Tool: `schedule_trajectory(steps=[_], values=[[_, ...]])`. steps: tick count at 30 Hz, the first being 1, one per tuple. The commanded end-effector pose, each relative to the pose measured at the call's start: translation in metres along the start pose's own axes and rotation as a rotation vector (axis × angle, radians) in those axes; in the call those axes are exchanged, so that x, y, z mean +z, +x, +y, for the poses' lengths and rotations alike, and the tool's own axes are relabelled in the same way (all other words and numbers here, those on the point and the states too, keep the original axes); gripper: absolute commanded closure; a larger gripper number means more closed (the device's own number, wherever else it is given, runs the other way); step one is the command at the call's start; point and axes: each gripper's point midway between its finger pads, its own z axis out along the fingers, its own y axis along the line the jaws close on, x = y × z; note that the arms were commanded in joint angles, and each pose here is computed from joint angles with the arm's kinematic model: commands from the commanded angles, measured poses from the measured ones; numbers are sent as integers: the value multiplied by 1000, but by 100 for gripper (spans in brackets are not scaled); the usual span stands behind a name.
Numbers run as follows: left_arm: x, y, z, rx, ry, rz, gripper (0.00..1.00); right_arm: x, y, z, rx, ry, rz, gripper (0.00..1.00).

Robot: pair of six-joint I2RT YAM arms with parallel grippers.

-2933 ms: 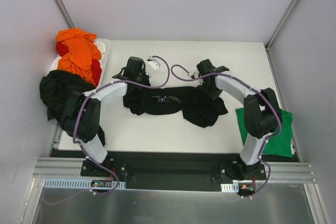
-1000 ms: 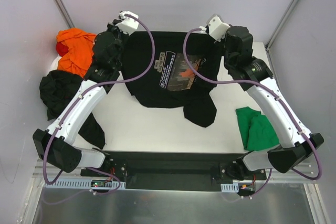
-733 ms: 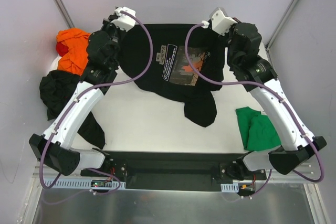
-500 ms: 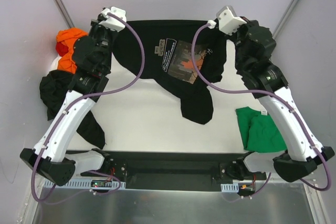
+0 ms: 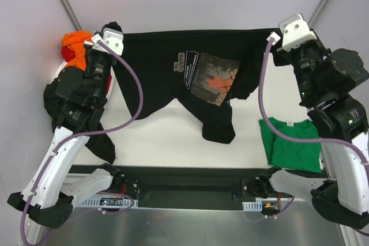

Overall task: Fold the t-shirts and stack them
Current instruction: Flatten out the tshirt

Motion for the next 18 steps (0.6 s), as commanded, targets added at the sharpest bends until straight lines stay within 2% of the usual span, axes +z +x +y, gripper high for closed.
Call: schedule_trajectory(steps=[1,11,15,18], values=[[-47,8,90,45,-335,116,100,-84,34,-112,177,365,127,99],[-82,-12,122,36,-390,77,100,-135,33,-140,306,369,7,99],[-89,-11,122,15,-378,73,100,-146,33,-137,342,338,-37,99],[-89,-5,112,23,-330,89,100,-141,37,-126,330,300,-15,99]])
